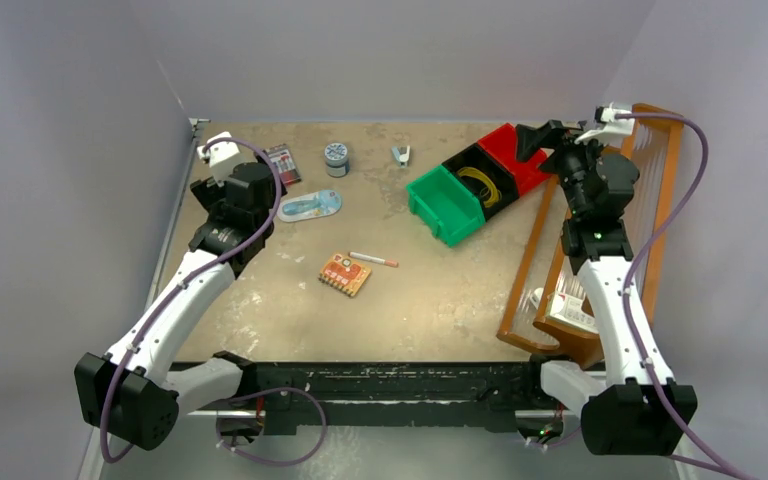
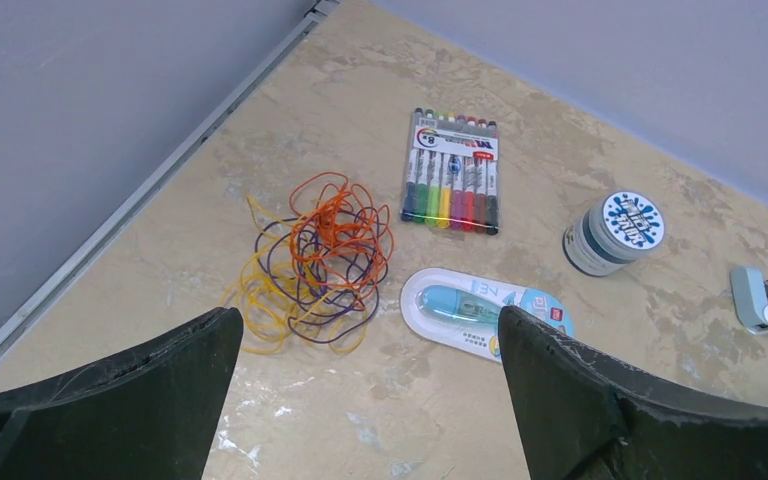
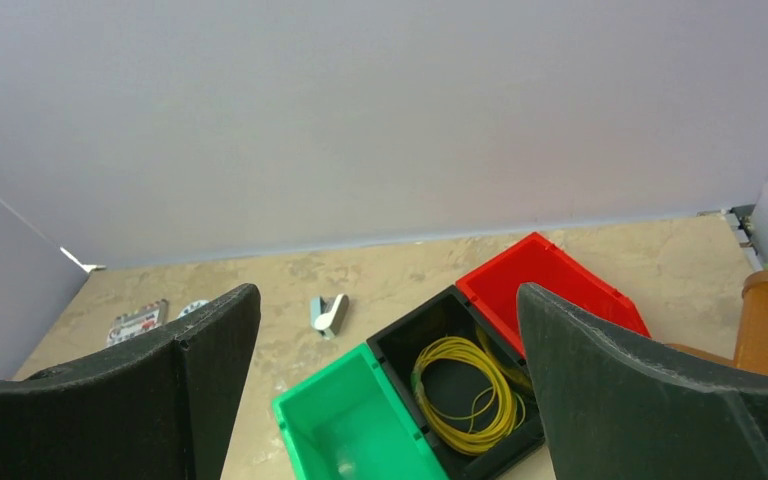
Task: Untangle the cables
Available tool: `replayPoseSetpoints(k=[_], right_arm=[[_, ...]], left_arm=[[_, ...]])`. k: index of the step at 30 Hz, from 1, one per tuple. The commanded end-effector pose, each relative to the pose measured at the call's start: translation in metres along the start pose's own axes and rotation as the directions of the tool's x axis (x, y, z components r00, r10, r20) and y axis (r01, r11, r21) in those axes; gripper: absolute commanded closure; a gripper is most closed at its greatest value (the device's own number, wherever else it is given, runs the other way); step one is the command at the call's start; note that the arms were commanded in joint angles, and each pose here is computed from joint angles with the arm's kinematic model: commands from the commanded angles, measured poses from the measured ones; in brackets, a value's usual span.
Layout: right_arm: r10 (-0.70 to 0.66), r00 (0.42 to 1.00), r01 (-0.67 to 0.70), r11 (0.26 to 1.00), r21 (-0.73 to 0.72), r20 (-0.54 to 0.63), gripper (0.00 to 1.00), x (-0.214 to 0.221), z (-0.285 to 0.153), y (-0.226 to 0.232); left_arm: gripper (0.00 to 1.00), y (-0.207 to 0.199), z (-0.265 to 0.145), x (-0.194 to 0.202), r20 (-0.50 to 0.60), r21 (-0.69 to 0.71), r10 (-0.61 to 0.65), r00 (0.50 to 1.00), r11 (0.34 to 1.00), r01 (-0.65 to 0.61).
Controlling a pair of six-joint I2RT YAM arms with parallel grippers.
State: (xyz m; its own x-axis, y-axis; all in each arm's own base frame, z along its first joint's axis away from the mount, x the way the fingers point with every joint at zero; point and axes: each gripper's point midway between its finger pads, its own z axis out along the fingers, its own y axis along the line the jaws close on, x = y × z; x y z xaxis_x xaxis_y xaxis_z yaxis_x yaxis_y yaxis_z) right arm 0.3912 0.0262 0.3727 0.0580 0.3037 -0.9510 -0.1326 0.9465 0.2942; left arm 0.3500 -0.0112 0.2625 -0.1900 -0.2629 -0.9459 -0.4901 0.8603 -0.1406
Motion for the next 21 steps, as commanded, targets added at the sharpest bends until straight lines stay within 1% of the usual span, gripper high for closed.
replayPoseSetpoints(k=[1, 5, 10, 13, 17, 19, 21], right_arm=[[-0.020, 0.992, 0.019, 1.000, 0.011, 0.127, 0.01, -0.039, -0.007, 0.004], [-0.030, 0.990, 0.032, 0.999, -0.011, 0.136, 0.01, -0.042, -0.010, 0.008], [-0.043, 0.990, 0.049, 0.998, -0.044, 0.137, 0.01, -0.041, -0.011, 0.014], [-0.044, 0.992, 0.053, 0.996, -0.072, 0.121, 0.01, -0.037, -0.012, 0.018], [-0.032, 0.997, 0.040, 0.993, -0.107, 0.075, 0.01, -0.028, -0.012, 0.024], [-0.026, 0.999, 0.030, 0.990, -0.140, 0.024, 0.01, -0.017, -0.013, 0.029], [-0.001, 1.000, 0.000, 0.991, -0.132, -0.008, 0.01, -0.005, -0.012, 0.026]], left_arm=[[0.00, 0.001, -0.001, -0.020, 0.040, -0.019, -0.007, 0.999, 1.000, 0.007], [0.00, 0.004, 0.001, -0.019, 0.033, -0.034, 0.020, 0.999, 0.999, -0.018], [0.00, 0.004, 0.011, -0.022, 0.010, -0.022, 0.002, 1.000, 1.000, -0.001], [0.00, 0.012, 0.023, -0.024, -0.012, -0.029, -0.012, 1.000, 1.000, 0.011], [0.01, 0.037, 0.042, -0.033, -0.016, -0.096, -0.031, 0.999, 0.995, 0.029], [0.01, 0.041, 0.051, -0.036, -0.017, -0.121, -0.046, 0.999, 0.992, 0.044], [0.01, 0.041, 0.062, -0.032, -0.038, -0.139, -0.083, 0.996, 0.987, 0.077]])
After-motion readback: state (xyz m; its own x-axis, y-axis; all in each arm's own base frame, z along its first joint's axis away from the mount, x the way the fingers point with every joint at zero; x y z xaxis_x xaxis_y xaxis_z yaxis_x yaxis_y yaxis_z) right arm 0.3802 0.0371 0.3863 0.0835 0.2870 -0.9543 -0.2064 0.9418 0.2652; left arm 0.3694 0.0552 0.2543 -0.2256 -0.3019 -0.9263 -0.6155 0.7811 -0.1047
